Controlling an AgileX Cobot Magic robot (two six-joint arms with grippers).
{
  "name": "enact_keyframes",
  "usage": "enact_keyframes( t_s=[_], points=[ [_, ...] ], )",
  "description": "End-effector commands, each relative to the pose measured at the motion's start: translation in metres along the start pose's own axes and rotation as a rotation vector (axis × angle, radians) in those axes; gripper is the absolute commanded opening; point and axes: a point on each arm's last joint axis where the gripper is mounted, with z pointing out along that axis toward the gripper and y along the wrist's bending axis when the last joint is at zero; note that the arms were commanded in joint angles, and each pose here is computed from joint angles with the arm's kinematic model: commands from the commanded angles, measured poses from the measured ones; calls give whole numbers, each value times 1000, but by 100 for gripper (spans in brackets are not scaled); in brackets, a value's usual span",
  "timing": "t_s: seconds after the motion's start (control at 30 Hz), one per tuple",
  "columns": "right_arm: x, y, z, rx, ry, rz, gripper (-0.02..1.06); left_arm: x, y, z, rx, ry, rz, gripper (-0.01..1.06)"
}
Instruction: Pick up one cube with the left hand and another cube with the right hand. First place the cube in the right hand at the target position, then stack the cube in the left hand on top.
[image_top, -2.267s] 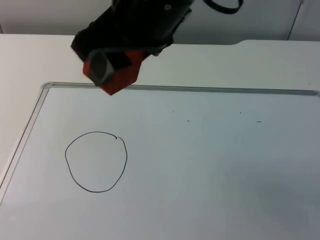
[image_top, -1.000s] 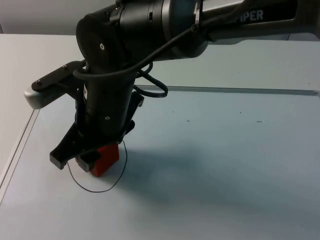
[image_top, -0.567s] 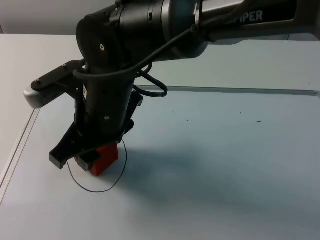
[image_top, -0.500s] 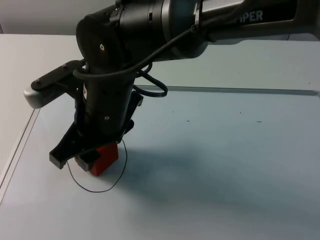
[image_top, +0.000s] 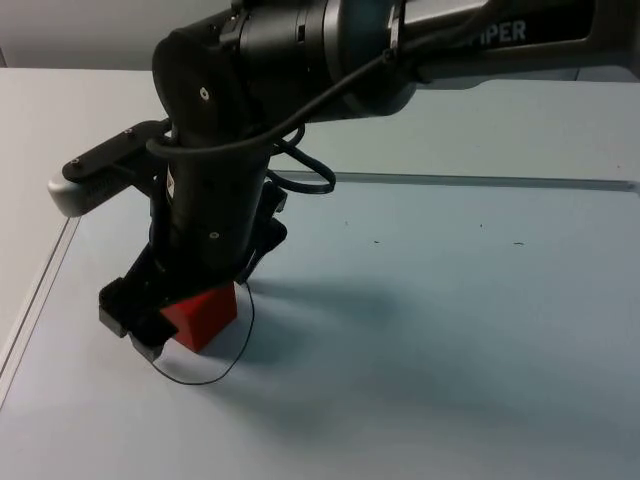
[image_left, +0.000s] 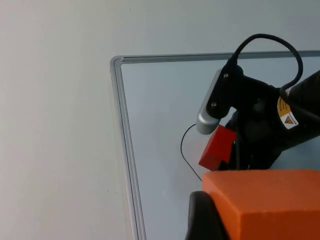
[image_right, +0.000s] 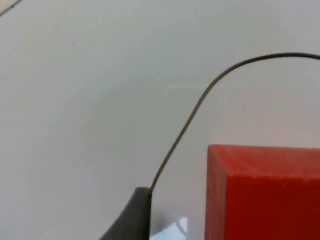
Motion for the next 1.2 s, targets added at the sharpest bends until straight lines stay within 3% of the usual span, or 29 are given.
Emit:
enact_keyframes(
  t_s=[0.0,0.3,0.4,0.43,0.47,0.57,0.63,0.7,0.83,1.0,1.17],
  points=[
    [-8,2,-17,5,-55,-11,105,0,0,-1,9,-13,-2,0],
    [-24,-6,-110,43,-242,-16,105,0,0,-1,9,-13,-2,0],
    [-23,-25,-178,79,-386,15,105,0,0,-1,11,-16,18,0],
    [-19,-37,-218,101,-482,39,105,0,0,-1,13,-19,18,0],
    [-19,-37,-218,101,-482,39,105,0,0,-1,13,-19,18,0],
    [0,-54,-298,148,-666,76,105,-3,-3,4,20,-15,74,0],
    [9,-55,-326,166,-725,70,105,-4,-5,9,19,-2,93,0],
    [34,-50,-381,200,-842,35,105,-8,-12,21,25,27,139,0],
    [64,-38,-431,203,-945,4,105,-15,-27,57,43,90,211,0],
    [100,-29,-464,198,-951,-38,105,-25,-44,109,14,233,319,0],
    [124,-24,-470,212,-956,-67,105,-39,-57,139,11,286,382,0]
  ],
)
